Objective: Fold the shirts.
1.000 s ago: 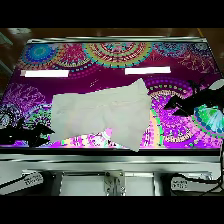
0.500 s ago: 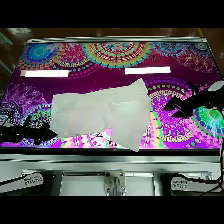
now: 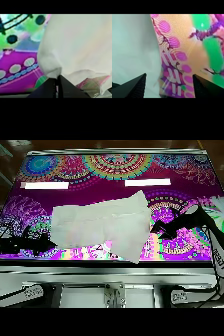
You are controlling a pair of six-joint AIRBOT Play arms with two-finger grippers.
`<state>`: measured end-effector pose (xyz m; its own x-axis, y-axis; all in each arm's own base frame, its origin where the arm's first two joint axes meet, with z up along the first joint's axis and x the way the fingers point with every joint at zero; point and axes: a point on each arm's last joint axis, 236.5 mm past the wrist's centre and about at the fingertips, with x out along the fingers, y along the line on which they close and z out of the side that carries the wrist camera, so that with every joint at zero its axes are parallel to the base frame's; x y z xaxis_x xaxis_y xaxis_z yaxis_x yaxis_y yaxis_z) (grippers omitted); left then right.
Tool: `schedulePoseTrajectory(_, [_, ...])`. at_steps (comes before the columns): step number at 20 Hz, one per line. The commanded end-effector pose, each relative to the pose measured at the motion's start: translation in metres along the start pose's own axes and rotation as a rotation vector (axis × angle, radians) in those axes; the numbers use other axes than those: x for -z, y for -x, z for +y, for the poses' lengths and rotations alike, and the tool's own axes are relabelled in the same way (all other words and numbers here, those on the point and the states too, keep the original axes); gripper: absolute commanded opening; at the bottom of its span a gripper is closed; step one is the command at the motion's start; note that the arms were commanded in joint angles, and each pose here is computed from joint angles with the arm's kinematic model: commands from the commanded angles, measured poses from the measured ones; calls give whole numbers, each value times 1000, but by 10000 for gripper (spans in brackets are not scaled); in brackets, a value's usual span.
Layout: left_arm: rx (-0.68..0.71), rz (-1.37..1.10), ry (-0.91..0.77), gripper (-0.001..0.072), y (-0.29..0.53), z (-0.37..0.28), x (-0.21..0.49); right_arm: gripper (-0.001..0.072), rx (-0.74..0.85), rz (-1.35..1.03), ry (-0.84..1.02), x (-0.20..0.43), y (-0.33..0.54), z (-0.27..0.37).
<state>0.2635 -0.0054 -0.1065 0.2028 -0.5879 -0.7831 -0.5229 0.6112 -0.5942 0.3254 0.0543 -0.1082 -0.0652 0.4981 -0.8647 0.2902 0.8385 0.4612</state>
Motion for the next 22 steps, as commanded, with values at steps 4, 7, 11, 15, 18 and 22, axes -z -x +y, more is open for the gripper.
schedulePoseTrajectory(4, [10,-65,-87,43,23,-21,-20,693,-30,65,45,8,-46,24])
schedulePoseTrajectory(7, [17,-82,-122,43,35,-31,-27,605,-34,-35,21,-15,-49,30])
schedulePoseTrajectory(11, [18,-168,-196,42,63,-54,-47,54,-136,-178,86,-42,-20,66])
schedulePoseTrajectory(15, [30,-490,-465,41,172,-148,-75,53,-182,-491,457,-72,106,151])
schedulePoseTrajectory(18, [65,-958,-793,42,325,-278,-34,54,-203,-936,731,-44,289,247])
schedulePoseTrajectory(22, [272,-1702,-1094,44,534,-399,156,54,-136,-1749,962,127,557,319])
